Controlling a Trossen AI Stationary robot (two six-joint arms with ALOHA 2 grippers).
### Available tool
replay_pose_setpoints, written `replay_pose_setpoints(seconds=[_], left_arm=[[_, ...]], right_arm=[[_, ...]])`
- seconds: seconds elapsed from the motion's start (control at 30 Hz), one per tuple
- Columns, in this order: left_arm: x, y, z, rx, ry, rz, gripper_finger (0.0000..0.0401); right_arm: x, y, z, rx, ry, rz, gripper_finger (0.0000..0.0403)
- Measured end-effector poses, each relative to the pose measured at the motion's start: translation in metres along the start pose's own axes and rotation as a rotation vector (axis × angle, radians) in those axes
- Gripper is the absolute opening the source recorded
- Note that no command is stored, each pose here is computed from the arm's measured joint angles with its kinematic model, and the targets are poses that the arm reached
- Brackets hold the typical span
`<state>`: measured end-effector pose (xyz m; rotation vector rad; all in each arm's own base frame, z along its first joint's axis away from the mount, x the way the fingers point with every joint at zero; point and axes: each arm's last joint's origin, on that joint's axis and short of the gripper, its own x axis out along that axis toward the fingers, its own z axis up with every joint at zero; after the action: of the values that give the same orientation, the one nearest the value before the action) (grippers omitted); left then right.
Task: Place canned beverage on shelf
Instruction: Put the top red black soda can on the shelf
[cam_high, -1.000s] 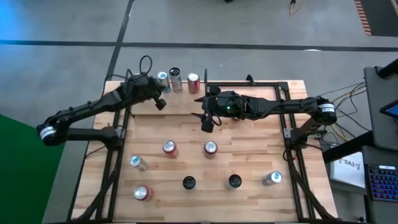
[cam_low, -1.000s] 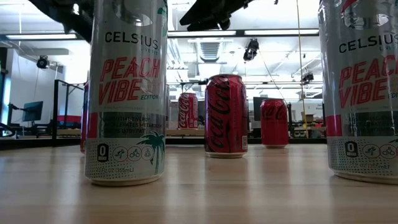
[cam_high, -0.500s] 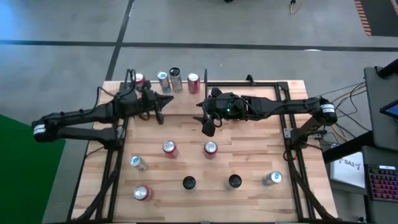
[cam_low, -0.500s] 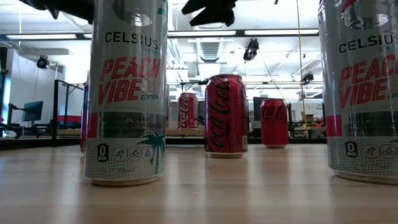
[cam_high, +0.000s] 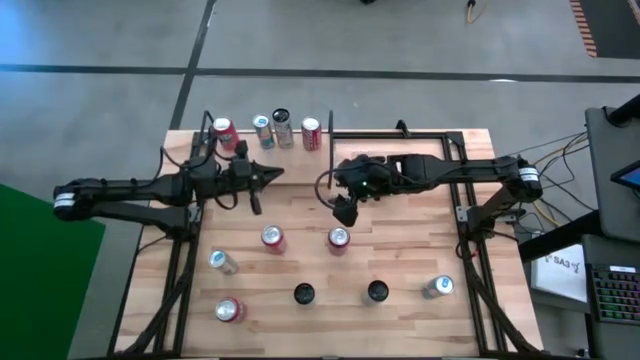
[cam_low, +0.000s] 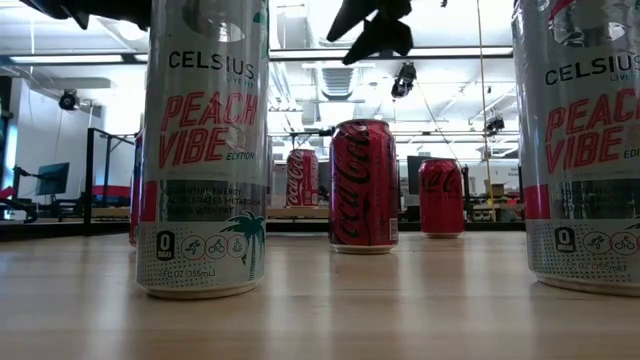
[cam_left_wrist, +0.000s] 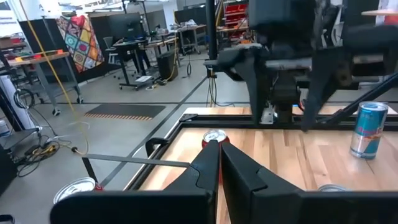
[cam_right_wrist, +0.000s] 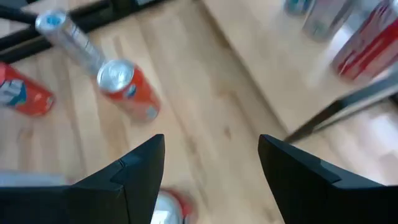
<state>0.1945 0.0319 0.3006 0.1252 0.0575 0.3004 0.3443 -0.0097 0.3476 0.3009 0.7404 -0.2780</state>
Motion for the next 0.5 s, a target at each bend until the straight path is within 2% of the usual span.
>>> replay_pose_setpoints(seconds=[0.1,0.23,0.5], left_arm=[[0.0,0.0,0.0,0.002,-0.003,0.001,0.0],[-0.001,0.0,0.001,0.005,-0.004,0.001,0.0],[-0.001,0.0,0.001,0.006,-0.007,0.002,0.0]], right_arm=[[0.002,0.0,-0.004,0.034,0.052,0.018,0.0247],[0.002,-0.006,-0.011,0.076,0.133,-0.017,0.0246],[-0.006,-0.04,-0.028,0.127,0.382,-0.216,0.0245]])
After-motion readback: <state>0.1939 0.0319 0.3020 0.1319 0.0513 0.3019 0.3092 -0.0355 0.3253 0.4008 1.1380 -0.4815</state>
